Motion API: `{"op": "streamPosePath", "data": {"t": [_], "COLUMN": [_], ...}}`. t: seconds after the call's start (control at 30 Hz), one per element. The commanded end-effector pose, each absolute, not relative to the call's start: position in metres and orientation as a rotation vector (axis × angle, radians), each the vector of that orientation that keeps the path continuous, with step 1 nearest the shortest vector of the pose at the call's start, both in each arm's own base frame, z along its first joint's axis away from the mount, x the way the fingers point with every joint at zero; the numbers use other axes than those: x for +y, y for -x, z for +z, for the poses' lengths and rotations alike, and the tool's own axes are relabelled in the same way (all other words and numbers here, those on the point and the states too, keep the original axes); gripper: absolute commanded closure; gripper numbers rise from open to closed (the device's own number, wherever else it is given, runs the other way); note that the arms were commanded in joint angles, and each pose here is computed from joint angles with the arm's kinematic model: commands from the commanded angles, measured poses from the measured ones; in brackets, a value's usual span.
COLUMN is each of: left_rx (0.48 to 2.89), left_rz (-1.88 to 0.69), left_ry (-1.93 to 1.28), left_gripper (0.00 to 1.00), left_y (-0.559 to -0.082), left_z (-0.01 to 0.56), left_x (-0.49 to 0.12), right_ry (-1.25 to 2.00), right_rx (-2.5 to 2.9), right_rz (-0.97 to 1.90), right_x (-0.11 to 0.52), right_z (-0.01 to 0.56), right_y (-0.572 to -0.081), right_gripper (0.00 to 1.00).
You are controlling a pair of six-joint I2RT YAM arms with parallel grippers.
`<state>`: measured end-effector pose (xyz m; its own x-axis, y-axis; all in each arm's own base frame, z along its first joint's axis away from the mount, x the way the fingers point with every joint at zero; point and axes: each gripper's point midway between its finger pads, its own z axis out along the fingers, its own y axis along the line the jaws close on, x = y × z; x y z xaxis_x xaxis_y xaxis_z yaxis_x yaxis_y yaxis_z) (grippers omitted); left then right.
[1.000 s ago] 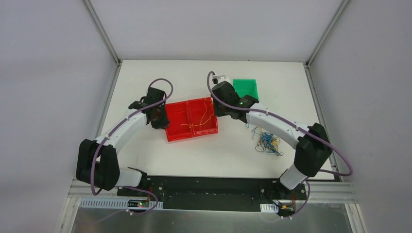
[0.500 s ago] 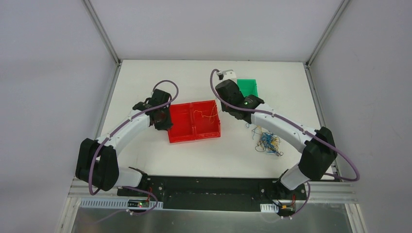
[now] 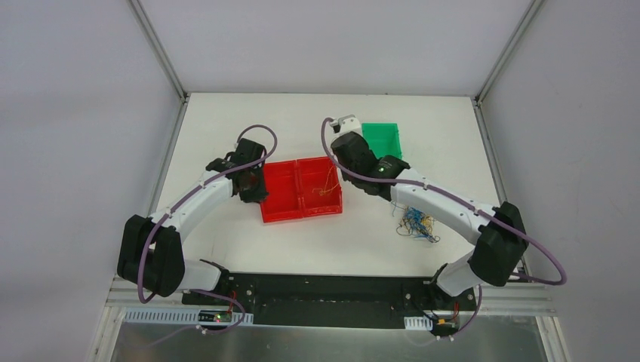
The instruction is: Untangle the cables
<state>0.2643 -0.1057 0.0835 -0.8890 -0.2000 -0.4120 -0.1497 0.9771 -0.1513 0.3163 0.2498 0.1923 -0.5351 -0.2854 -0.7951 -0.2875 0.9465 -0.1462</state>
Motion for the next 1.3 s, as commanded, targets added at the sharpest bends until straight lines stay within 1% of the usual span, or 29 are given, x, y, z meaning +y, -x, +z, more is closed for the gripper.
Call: {"op": "streamPosePath", "data": {"t": [0.0,0.17,0.27,0.37,0.5,0.6,0.67,0.7,0.73,0.9,0.97,1.03,1.07,1.13,1.27], "left_rx": [2.647,2.646,2.645,2.643,2.638,2.628,2.626,2.626,2.623,2.608,2.604,2.596,2.594,2.593,2.597], "left_rz": [-0.184,-0.182,-0.187,-0.19,-0.197,-0.189,-0.185,-0.18,-0.176,-0.141,-0.129,-0.115,-0.104,-0.096,-0.102], "left_ry": [0.239,0.237,0.235,0.234,0.233,0.237,0.24,0.241,0.244,0.263,0.27,0.275,0.28,0.288,0.296], "left_gripper": [1.0,1.0,1.0,1.0,1.0,1.0,1.0,0.99,0.99,0.95,0.95,0.94,0.94,0.94,0.95], "left_y": [-0.27,-0.269,-0.269,-0.269,-0.269,-0.27,-0.27,-0.27,-0.271,-0.274,-0.276,-0.279,-0.281,-0.284,-0.291], "left_z": [0.1,0.101,0.102,0.103,0.105,0.106,0.107,0.106,0.106,0.108,0.109,0.11,0.11,0.111,0.111], "left_x": [-0.108,-0.108,-0.108,-0.109,-0.109,-0.108,-0.107,-0.107,-0.106,-0.101,-0.1,-0.099,-0.098,-0.098,-0.102], "right_ry": [0.466,0.552,0.592,0.629,0.607,0.557,0.526,0.516,0.507,0.468,0.436,0.379,0.354,0.307,0.206], "right_rx": [2.155,2.251,2.363,2.459,2.541,2.541,2.524,2.513,2.5,2.446,2.432,2.41,2.394,2.378,2.393], "right_rz": [0.043,0.096,0.135,0.112,0.092,0.12,0.177,0.205,0.227,0.24,0.239,0.223,0.229,0.267,0.286], "right_x": [0.287,0.323,0.336,0.344,0.35,0.35,0.353,0.355,0.357,0.35,0.344,0.333,0.329,0.318,0.287], "right_z": [0.184,0.143,0.108,0.081,0.063,0.063,0.077,0.085,0.095,0.146,0.162,0.178,0.186,0.199,0.208], "right_y": [-0.316,-0.3,-0.289,-0.286,-0.291,-0.295,-0.297,-0.297,-0.298,-0.303,-0.305,-0.308,-0.309,-0.308,-0.306], "right_gripper": [1.0,1.0,1.0,1.0,1.0,1.0,0.89,0.88,0.84,0.6,0.55,0.53,0.49,0.34,0.27]}}
